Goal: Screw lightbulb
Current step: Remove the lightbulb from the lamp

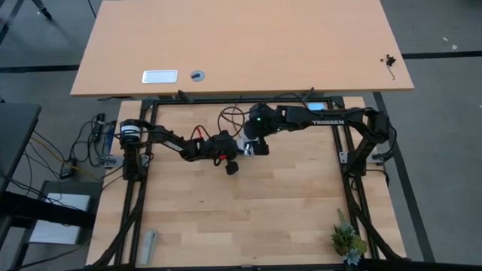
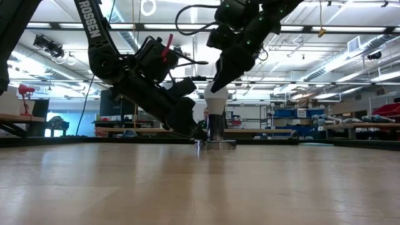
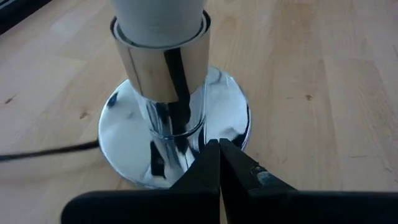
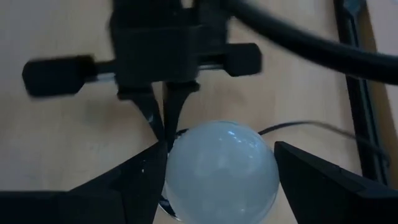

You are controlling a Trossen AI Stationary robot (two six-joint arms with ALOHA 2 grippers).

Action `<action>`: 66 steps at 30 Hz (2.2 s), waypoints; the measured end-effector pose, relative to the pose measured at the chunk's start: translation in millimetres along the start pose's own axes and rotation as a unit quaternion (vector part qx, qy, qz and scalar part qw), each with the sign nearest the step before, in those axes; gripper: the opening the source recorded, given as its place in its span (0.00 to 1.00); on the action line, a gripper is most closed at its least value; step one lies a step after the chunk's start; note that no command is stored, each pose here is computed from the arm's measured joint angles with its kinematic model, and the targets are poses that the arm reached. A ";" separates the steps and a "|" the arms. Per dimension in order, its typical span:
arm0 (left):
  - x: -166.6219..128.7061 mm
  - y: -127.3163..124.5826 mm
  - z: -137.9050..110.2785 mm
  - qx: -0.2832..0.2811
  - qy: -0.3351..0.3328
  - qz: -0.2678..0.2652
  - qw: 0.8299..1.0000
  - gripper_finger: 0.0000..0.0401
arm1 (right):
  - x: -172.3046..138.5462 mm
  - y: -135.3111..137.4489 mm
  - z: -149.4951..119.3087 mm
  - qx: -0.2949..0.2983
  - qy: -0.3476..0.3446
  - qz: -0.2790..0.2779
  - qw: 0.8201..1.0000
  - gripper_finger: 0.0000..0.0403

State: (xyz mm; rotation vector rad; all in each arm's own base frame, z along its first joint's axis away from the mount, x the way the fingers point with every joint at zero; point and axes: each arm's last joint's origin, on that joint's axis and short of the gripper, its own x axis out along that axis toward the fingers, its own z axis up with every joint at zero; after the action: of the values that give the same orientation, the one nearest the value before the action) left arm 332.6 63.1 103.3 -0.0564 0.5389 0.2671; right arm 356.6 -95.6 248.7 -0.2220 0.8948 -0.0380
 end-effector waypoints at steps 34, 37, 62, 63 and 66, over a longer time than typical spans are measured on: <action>-0.1 0.2 -0.8 -0.001 0.003 0.001 1.000 0.00 | -5.0 5.0 17.1 0.329 0.040 -0.111 0.937 0.80; -0.1 0.2 -0.8 -0.001 0.003 0.001 1.000 0.00 | 3.9 6.8 13.5 0.306 0.060 -0.099 0.945 0.80; -0.2 0.2 -1.2 0.000 0.005 0.001 1.000 0.00 | -13.2 -5.2 31.2 0.123 0.054 -0.100 0.986 0.79; -0.1 0.2 -1.2 0.000 0.005 0.001 1.000 0.00 | -16.4 -5.3 33.7 0.157 0.052 -0.108 0.980 0.80; -0.1 0.2 -1.2 0.000 0.005 0.001 1.000 0.00 | -22.1 -2.6 36.6 0.256 0.051 -0.112 0.959 0.79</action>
State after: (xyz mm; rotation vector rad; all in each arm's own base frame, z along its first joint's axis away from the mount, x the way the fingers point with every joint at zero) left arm 331.8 63.2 102.3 -0.0562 0.5495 0.2696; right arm 371.3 -88.9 288.3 0.1653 0.9288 -0.4903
